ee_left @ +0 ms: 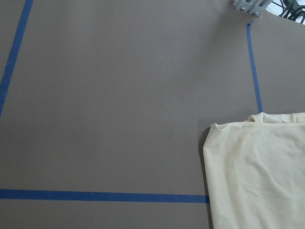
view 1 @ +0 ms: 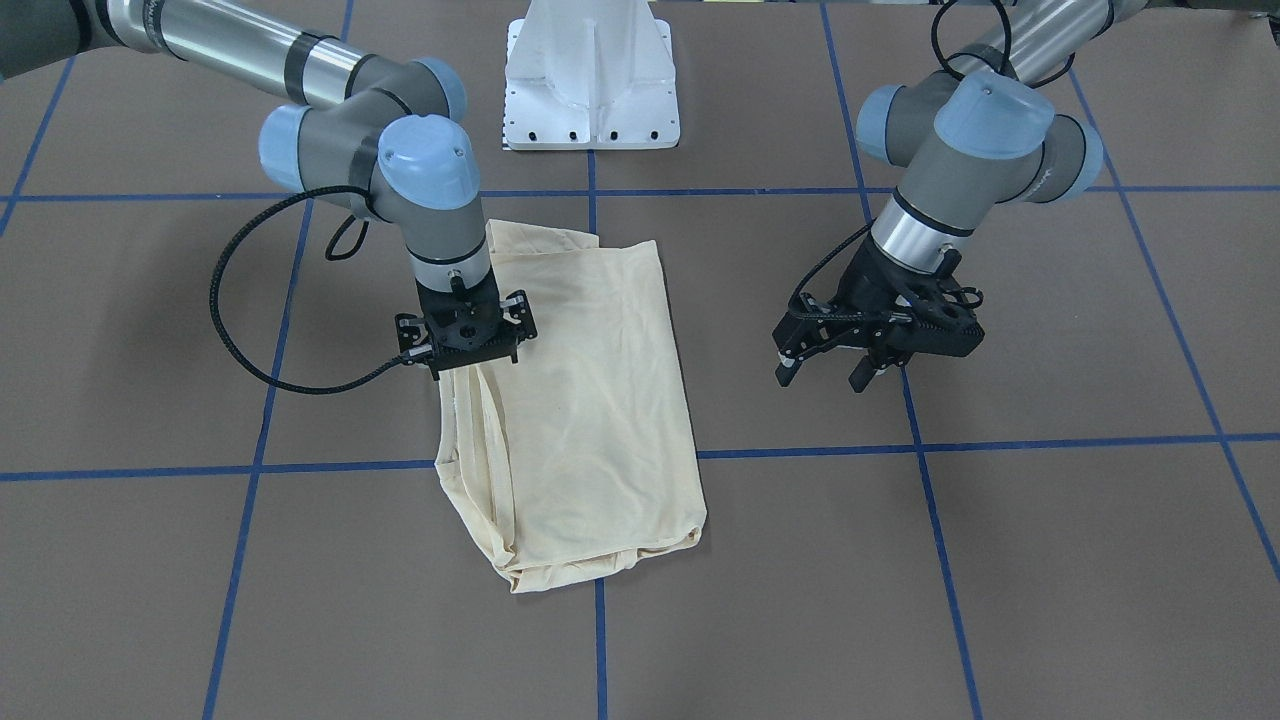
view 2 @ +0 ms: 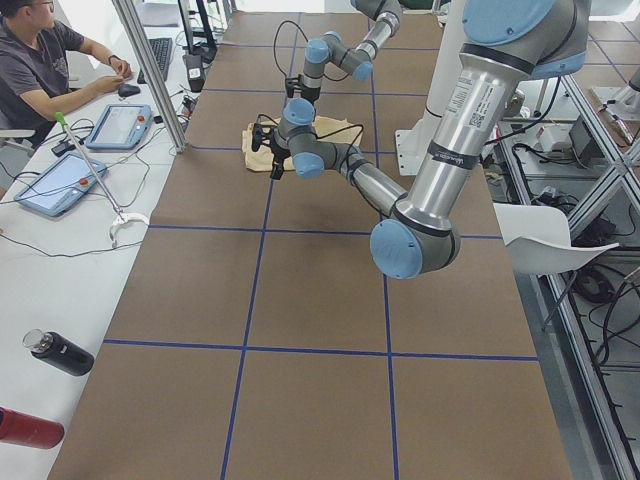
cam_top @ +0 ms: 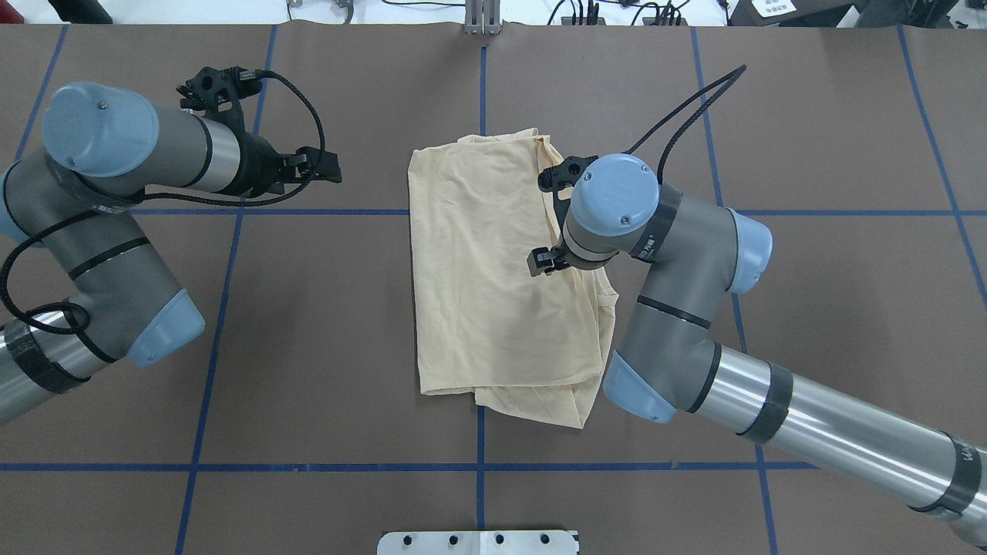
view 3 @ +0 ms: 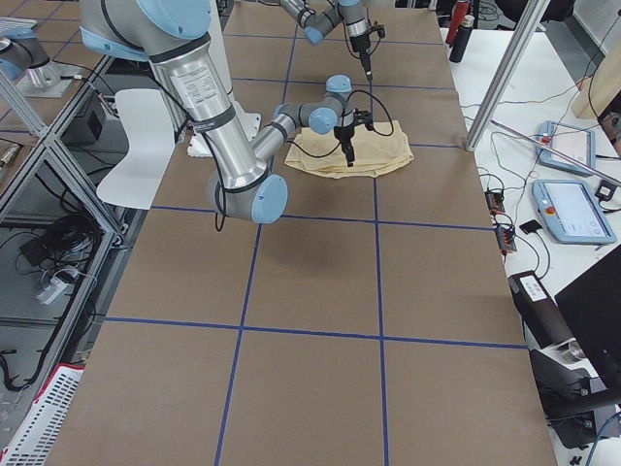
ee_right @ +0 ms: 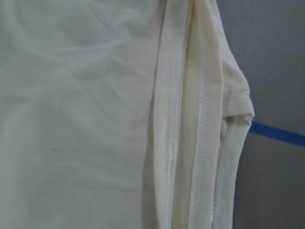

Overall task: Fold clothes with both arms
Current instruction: 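Move the right gripper along the shirt edge away from the robot while the left approaches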

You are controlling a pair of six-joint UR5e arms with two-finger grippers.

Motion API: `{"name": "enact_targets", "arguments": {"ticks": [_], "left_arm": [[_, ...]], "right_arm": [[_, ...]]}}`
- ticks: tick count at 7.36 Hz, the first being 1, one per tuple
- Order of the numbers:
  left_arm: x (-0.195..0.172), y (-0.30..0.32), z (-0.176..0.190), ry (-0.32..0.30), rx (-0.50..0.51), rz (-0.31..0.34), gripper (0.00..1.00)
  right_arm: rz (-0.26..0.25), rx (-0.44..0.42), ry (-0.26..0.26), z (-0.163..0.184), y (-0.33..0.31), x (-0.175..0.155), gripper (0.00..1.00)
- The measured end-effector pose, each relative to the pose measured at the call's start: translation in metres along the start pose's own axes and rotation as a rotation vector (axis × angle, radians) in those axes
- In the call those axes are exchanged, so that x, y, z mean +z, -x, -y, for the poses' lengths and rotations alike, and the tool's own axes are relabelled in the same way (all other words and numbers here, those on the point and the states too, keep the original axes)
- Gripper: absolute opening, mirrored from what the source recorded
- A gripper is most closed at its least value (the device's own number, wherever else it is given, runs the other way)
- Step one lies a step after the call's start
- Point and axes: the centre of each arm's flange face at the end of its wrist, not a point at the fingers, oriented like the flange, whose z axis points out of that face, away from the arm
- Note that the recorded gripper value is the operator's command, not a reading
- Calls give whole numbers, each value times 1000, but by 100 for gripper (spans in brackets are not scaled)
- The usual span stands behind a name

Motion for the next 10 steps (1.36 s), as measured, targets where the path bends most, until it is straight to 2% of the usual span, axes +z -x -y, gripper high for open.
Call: {"name": "enact_targets", "arguments": {"ticks": [1, 4, 8, 10], "left_arm": [[1, -2, 1, -1, 1, -3, 100], [6, -3, 1, 2, 1, 0, 100], [7, -8, -1, 5, 5, -6, 100], [7, -9, -1, 6, 5, -6, 100]], "right_arm": [[-11, -6, -19, 10, -6, 14, 100], [-38, -33, -36, 27, -29, 22, 100], [-71, -38, -19, 36, -61, 32, 100], [-48, -31, -2, 50, -85, 23, 100]]}}
